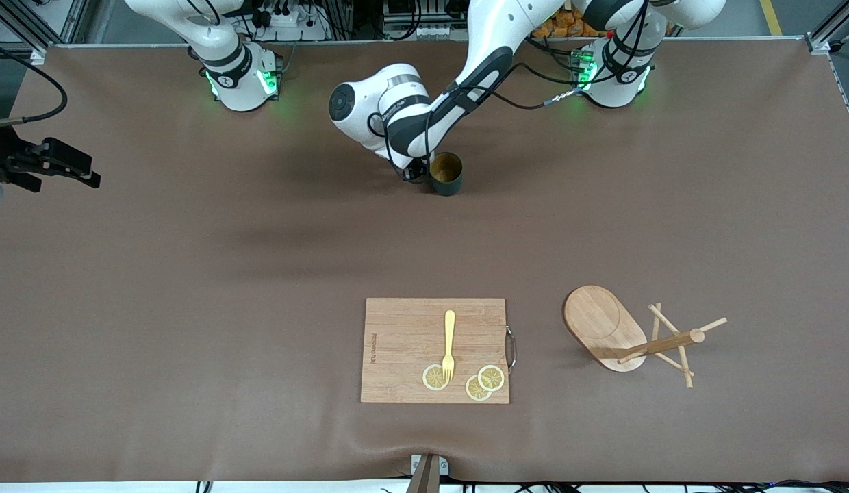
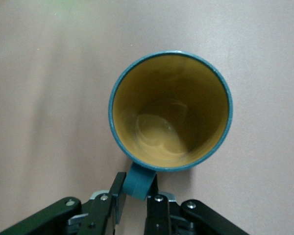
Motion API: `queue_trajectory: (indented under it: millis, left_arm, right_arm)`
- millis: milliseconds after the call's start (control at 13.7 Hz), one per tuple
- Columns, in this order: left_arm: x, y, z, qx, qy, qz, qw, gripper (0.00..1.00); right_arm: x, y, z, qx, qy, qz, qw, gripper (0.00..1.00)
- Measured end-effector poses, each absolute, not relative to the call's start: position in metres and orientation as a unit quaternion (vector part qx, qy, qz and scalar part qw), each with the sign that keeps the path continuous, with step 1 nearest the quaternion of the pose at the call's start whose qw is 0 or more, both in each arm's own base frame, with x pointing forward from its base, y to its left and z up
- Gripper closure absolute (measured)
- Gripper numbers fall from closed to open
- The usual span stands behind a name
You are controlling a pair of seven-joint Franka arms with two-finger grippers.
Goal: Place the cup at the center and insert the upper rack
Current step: 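Lower the left gripper and grasp the mug handle, then lift the mug with the left gripper and carry it toward the stand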
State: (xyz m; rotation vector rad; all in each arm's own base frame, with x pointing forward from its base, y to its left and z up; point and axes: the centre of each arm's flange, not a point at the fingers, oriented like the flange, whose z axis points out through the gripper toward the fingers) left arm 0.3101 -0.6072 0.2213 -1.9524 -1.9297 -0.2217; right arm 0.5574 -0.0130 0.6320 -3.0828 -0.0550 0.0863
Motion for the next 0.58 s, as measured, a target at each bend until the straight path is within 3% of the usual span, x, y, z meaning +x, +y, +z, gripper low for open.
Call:
queue_trajectory:
  millis: [584]
  left_arm:
    - [0.331, -0.599, 0.345, -0.711, -0.687, -0.063, 0.138, 0.78]
  right_arm:
    - [0.557, -0.013, 0.632, -0.999, -0.017, 0.028, 0.029, 0.0]
